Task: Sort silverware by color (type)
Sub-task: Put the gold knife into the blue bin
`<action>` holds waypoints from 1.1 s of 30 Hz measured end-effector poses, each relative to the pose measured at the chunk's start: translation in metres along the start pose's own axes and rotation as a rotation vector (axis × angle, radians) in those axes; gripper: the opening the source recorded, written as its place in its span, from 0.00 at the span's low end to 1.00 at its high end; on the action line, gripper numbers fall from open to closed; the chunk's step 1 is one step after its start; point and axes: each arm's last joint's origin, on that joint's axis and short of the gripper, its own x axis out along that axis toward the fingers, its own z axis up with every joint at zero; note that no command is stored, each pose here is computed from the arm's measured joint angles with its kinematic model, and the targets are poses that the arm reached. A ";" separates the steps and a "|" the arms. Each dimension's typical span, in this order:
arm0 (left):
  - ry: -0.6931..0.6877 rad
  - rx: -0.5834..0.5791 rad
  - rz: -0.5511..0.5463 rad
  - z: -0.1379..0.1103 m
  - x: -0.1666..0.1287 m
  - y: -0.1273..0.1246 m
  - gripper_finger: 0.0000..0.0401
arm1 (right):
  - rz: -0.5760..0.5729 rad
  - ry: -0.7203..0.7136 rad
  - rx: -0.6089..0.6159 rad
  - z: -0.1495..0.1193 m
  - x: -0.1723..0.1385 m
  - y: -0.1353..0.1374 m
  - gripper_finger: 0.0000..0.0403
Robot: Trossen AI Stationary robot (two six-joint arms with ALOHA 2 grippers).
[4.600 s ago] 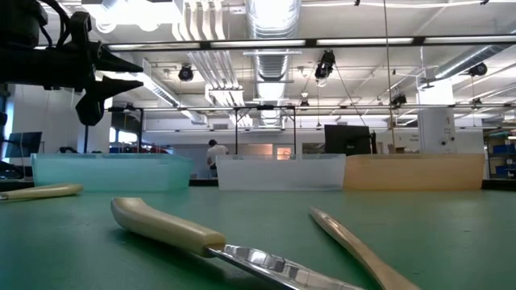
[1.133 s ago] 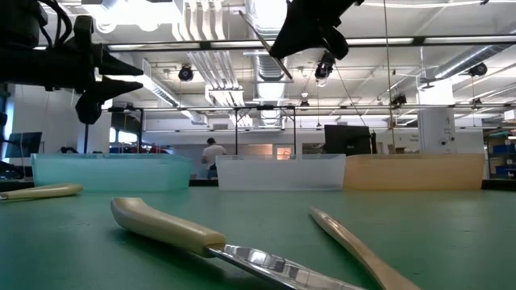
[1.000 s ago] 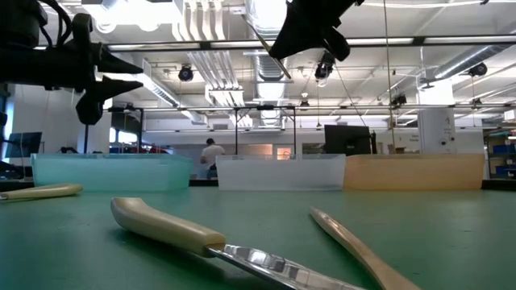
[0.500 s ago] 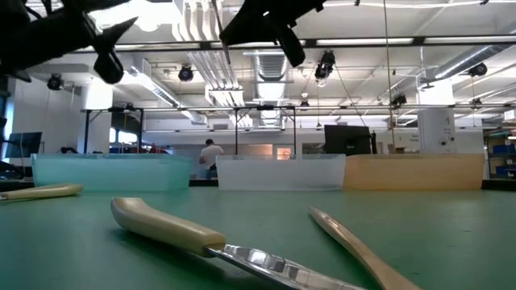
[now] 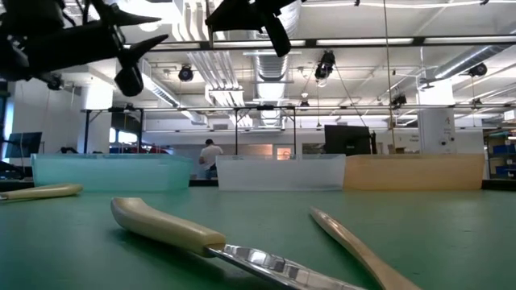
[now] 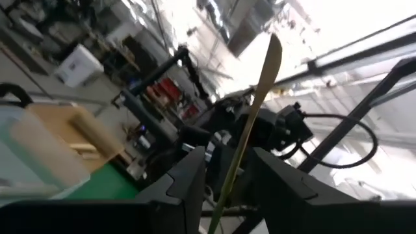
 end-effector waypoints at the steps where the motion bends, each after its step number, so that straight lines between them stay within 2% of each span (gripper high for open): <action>1: 0.023 -0.003 -0.006 0.002 0.006 -0.001 0.28 | -0.002 0.000 0.006 0.000 0.000 -0.001 0.03; 8: 0.201 0.062 -0.115 0.012 0.051 -0.014 0.38 | -0.008 -0.001 0.014 0.001 0.001 -0.002 0.03; 11: 0.315 0.087 -0.204 0.017 0.067 -0.021 0.42 | -0.006 -0.002 0.014 0.001 0.000 -0.002 0.03; 14: 0.421 0.080 -0.228 0.018 0.079 -0.023 0.44 | -0.006 -0.003 0.014 0.001 0.000 -0.002 0.03; 26: 0.485 0.083 -0.172 0.018 0.083 -0.022 0.44 | -0.018 0.023 0.004 0.004 -0.009 -0.002 0.03; 33: 0.401 0.127 -0.044 0.017 0.088 -0.014 0.44 | 0.009 0.032 0.012 0.003 -0.008 0.000 0.03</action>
